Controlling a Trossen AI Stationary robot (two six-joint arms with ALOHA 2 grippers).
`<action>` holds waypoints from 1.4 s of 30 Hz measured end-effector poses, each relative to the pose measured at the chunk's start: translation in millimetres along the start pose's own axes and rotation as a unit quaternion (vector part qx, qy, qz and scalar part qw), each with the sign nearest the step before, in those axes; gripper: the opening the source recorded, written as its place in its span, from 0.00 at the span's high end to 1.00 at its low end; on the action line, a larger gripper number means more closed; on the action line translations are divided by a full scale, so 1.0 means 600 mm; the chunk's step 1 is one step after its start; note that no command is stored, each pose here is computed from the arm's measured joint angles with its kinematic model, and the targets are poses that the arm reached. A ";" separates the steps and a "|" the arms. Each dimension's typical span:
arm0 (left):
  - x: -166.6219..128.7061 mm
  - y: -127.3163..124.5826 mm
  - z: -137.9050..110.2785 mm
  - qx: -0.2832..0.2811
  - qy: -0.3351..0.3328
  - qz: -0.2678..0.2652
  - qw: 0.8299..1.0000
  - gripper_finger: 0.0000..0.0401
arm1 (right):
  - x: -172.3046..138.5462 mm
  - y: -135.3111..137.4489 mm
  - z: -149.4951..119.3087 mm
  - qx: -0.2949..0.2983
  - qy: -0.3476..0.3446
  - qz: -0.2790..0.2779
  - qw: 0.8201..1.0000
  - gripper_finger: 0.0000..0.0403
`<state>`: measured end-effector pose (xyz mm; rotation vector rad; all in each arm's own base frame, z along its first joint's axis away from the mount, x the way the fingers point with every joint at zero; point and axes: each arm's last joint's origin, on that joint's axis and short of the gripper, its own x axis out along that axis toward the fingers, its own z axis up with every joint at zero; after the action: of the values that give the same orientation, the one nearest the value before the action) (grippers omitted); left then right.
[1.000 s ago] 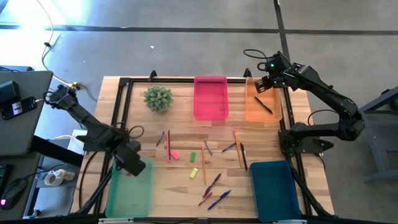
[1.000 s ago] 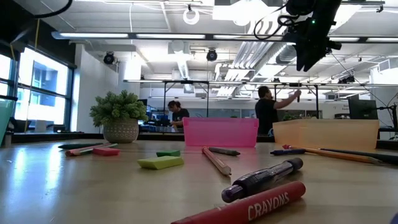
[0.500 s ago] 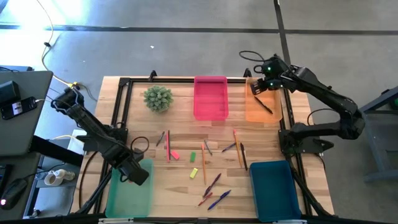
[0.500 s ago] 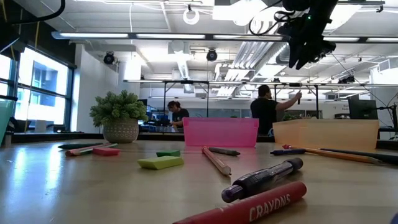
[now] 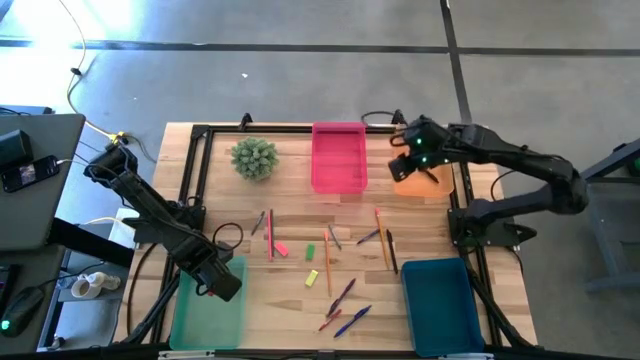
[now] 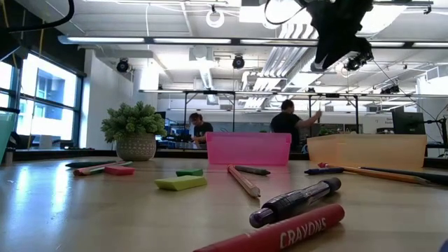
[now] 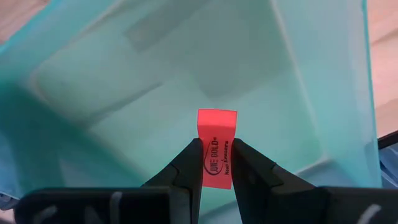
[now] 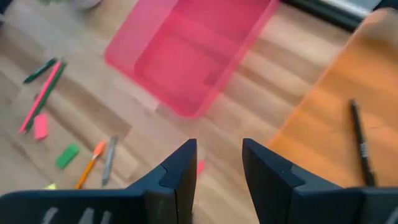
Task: Sort crayons/erasers/pens/pencils in bins
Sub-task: Put the red eraser into the green bin, then put the right yellow pencil into the pink bin
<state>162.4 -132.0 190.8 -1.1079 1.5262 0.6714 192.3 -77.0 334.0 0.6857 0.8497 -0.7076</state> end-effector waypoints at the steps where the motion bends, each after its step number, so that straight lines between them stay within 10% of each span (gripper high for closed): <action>1: 0.000 0.000 0.000 0.000 0.000 0.000 1.000 0.85 | 0.000 0.005 -0.004 -0.001 0.005 0.002 1.000 0.70; 22: -0.010 0.003 -0.003 0.033 0.017 -0.011 0.999 0.55 | 0.084 0.109 -0.066 -0.026 0.104 -0.027 0.994 0.70; 33: -0.087 0.033 -0.004 0.048 -0.012 -0.142 0.989 0.57 | 0.143 0.126 -0.079 -0.050 0.179 -0.044 0.982 0.70; 42: -0.155 0.076 0.008 0.047 -0.167 -0.284 0.943 0.57 | 0.162 0.124 -0.085 -0.079 0.196 -0.078 0.974 0.70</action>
<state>121.7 -82.0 271.9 -1.2153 0.8772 0.3563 274.6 -21.0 245.9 0.6279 1.3213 -0.6438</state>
